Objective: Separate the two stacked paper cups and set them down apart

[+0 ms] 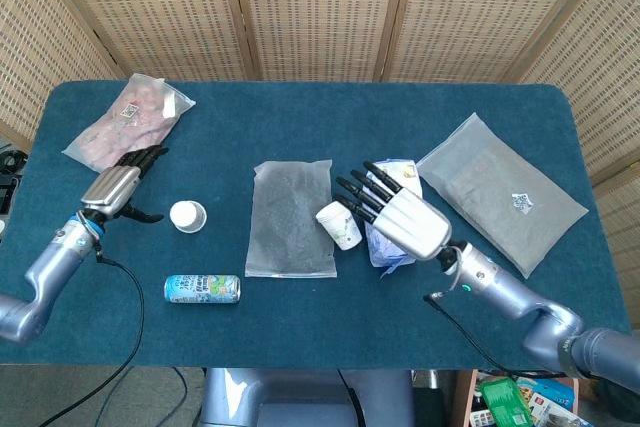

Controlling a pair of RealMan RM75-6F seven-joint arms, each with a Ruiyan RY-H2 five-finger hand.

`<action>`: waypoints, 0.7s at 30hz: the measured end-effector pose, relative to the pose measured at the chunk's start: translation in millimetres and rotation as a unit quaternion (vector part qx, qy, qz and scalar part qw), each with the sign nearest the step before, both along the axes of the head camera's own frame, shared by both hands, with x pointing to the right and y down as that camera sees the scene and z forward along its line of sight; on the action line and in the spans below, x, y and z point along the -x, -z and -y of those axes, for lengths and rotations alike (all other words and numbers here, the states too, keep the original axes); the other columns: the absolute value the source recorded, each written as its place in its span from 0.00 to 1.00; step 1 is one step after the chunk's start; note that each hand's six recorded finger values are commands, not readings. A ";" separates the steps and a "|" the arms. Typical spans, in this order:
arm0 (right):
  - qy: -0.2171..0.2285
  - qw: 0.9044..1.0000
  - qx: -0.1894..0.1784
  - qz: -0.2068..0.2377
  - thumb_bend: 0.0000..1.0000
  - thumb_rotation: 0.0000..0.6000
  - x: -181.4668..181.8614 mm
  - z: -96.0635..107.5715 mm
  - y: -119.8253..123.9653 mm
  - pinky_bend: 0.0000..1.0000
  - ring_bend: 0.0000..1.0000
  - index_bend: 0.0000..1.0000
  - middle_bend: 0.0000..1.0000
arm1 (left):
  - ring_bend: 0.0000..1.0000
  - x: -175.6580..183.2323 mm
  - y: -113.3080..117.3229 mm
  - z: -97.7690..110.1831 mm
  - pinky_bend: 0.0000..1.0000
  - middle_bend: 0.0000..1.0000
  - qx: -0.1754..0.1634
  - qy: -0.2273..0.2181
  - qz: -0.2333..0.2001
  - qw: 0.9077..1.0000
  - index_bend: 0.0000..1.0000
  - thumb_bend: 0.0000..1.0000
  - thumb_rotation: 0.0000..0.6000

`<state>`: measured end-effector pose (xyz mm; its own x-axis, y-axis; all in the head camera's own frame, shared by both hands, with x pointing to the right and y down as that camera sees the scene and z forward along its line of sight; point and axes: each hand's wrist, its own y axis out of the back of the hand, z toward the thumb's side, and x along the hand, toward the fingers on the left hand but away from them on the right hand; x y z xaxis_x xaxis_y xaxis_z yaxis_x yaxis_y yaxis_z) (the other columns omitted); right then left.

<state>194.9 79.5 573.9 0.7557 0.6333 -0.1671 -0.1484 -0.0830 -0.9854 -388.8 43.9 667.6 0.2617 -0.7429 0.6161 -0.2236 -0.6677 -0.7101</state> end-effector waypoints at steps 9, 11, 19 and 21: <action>-0.134 0.990 0.012 0.026 0.00 1.00 -76.2 -10.4 21.4 0.00 0.00 0.05 0.01 | 0.00 39.1 37.6 -15.1 0.00 0.00 -0.055 0.051 0.003 0.997 0.00 0.18 1.00; -0.169 0.985 0.020 0.026 0.00 1.00 -97.2 -18.2 21.7 0.00 0.00 0.05 0.00 | 0.00 48.6 46.3 -22.3 0.00 0.00 -0.069 0.062 0.009 0.996 0.00 0.18 1.00; -0.341 0.936 0.086 0.022 0.00 1.00 -186.0 -84.0 17.2 0.00 0.00 0.00 0.00 | 0.00 79.7 90.9 -74.7 0.00 0.00 -0.123 0.113 0.036 0.985 0.00 0.18 1.00; -0.373 0.922 0.102 0.015 0.00 1.00 -198.0 -102.4 16.1 0.00 0.00 0.00 0.00 | 0.00 84.2 101.7 -91.2 0.00 0.00 -0.131 0.124 0.044 0.983 0.00 0.18 1.00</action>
